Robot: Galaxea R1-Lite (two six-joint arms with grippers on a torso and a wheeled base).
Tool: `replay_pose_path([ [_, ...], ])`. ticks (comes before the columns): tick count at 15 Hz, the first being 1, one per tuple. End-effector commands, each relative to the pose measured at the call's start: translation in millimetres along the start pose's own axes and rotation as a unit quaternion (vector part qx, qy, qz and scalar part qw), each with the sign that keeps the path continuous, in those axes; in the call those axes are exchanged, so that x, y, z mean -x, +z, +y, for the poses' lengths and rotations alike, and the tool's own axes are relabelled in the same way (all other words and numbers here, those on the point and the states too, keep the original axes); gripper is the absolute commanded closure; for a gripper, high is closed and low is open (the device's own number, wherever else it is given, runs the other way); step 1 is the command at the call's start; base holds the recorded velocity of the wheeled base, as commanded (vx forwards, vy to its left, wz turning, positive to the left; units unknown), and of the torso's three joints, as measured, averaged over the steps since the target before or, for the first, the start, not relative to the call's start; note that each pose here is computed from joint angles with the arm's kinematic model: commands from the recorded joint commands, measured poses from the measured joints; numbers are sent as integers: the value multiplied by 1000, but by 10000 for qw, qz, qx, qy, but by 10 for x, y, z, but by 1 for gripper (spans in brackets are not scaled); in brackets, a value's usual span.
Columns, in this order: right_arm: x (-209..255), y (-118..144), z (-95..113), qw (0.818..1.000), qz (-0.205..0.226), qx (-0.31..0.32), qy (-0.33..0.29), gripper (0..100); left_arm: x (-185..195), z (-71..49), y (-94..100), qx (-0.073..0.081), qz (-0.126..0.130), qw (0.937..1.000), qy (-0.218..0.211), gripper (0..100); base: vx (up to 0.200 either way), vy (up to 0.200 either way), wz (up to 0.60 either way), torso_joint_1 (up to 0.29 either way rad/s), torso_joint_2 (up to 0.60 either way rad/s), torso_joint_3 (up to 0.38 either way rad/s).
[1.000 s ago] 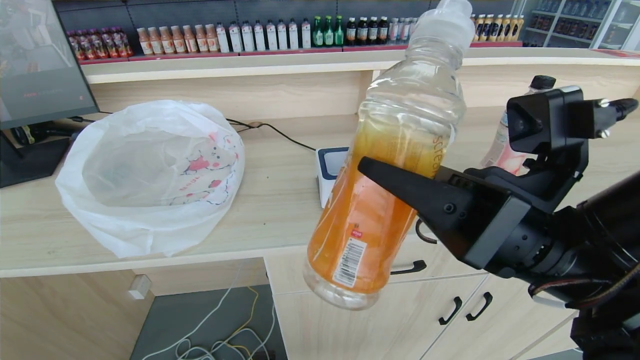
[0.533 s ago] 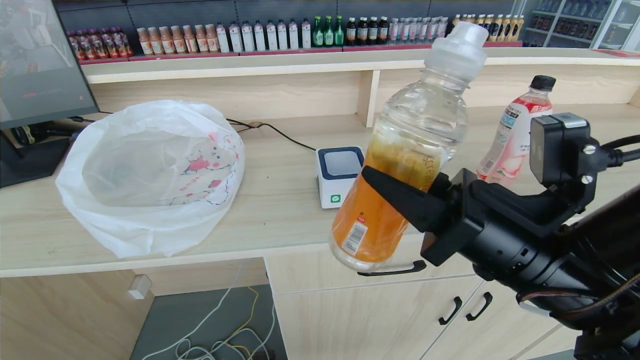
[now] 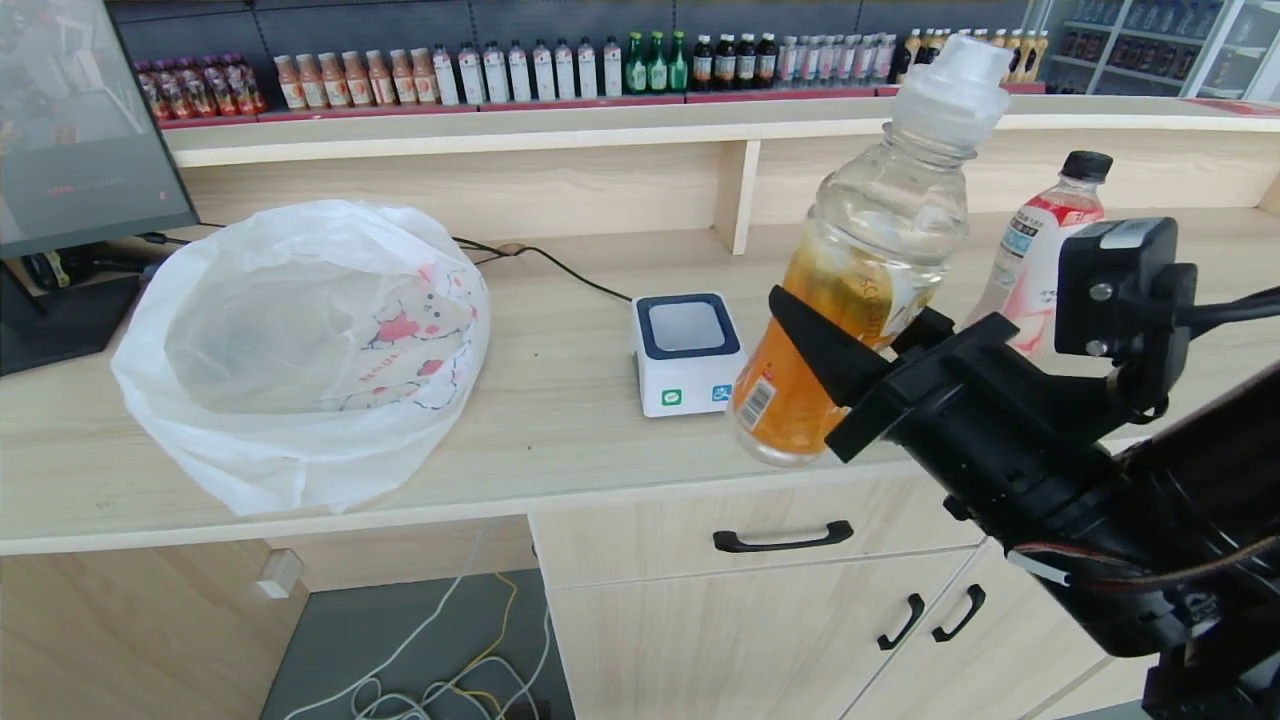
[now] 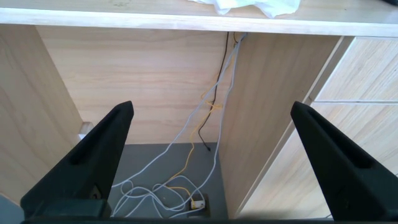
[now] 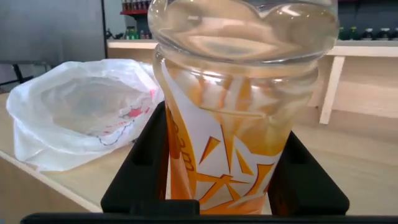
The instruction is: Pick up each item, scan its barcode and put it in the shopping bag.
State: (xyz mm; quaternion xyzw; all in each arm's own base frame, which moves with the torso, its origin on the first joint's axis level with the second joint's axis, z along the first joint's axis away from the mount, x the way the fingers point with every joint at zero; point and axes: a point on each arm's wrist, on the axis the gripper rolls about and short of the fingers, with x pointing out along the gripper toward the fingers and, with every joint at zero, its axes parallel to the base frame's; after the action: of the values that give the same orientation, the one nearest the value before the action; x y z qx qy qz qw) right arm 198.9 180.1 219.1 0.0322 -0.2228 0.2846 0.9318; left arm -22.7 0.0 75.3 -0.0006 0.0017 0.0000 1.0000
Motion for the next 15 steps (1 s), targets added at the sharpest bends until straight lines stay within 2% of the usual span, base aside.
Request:
replay_pose_path([
  [1, 18, 96, -47, 9988, -97, 153, -449, 100, 0, 0, 0, 1, -2, 10000, 0, 0, 0, 0, 0, 0, 0, 0],
  [3, 23, 141, -79, 9962, -118, 175, -846, 100, 0, 0, 0, 1, -2, 10000, 0, 0, 0, 0, 0, 0, 0, 0],
  [7, 32, 107, -331, 9898, -38, 463, -1345, 100, 0, 0, 0, 9, -2, 10000, 8, 0, 0, 0, 0, 0, 0, 0],
  [12, 55, 2, -434, 9899, 123, 428, -1345, 100, 0, 0, 0, 9, -2, 10000, 0, 0, 0, 0, 0, 0, 0, 0],
  [15, 7, -60, -491, 9918, 151, 494, -1168, 100, 0, 0, 0, 1, -2, 10000, 0, 0, 0, 200, 0, -2, -1, 6],
])
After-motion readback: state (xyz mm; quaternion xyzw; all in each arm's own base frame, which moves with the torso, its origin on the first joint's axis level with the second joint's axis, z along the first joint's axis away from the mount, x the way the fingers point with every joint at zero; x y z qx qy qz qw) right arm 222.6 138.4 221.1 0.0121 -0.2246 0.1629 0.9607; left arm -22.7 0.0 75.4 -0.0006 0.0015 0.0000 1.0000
